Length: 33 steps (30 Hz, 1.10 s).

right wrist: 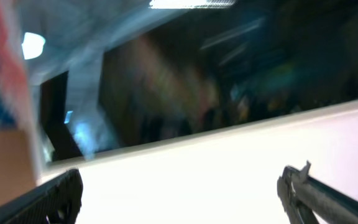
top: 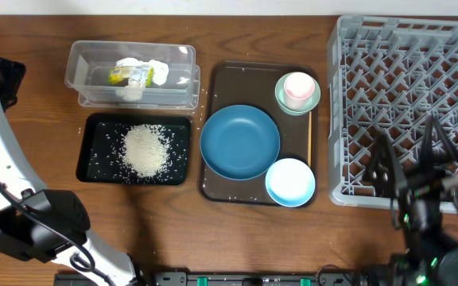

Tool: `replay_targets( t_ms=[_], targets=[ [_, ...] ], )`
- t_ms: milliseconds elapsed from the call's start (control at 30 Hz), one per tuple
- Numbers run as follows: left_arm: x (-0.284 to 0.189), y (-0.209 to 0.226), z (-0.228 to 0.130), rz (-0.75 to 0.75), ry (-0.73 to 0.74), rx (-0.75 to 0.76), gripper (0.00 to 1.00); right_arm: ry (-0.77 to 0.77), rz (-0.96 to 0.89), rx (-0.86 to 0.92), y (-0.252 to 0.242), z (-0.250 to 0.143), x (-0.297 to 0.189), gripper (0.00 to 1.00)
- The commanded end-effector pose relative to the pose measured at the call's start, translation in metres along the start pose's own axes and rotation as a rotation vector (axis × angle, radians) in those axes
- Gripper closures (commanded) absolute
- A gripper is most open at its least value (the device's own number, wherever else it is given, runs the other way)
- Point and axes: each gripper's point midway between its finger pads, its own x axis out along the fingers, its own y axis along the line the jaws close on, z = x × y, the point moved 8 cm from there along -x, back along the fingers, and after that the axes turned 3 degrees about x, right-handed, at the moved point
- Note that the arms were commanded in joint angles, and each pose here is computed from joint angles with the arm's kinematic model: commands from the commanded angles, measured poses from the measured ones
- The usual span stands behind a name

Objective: Sort waste into correct bins and load items into the dishwasher rack

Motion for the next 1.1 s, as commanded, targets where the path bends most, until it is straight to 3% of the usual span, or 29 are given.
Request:
replay_targets(
  t_ms=[0, 167, 267, 400, 500, 767, 933, 1067],
  targets=[
    [0.002, 0.000, 0.001, 0.013, -0.002, 0.000, 0.01, 0.227, 0.292, -0.058, 0.022, 0.012, 0.061, 0.01],
    [0.002, 0.000, 0.001, 0.013, -0.002, 0.000, 0.01, 0.568, 0.520, 0.075, 0.030, 0.002, 0.147, 0.01],
    [0.002, 0.000, 0.001, 0.013, -0.002, 0.000, 0.01, 0.783, 0.558, 0.115, 0.046, -0.035, 0.187, 0.01],
    [0.002, 0.000, 0.001, 0.013, -0.002, 0.000, 0.01, 1.021, 0.511, 0.055, 0.073, -0.096, 0.206, 0.01],
    [0.002, 0.000, 0.001, 0.013, -0.002, 0.000, 0.01, 1.171, 0.464, 0.018, 0.092, -0.146, 0.203, 0.01],
    [0.002, 0.000, 0.001, 0.013, -0.002, 0.000, 0.01, 1.500, 0.558, 0.119, 0.139, -0.244, 0.164, 0.01],
    [0.002, 0.000, 0.001, 0.013, -0.002, 0.000, 0.01, 1.619, 0.412, -0.094, 0.139, -0.290, 0.145, 0.08],
    [0.002, 0.000, 0.001, 0.013, -0.002, 0.000, 0.01, 1.646, 0.263, -0.385, 0.145, -0.315, 0.129, 0.05]
  ],
)
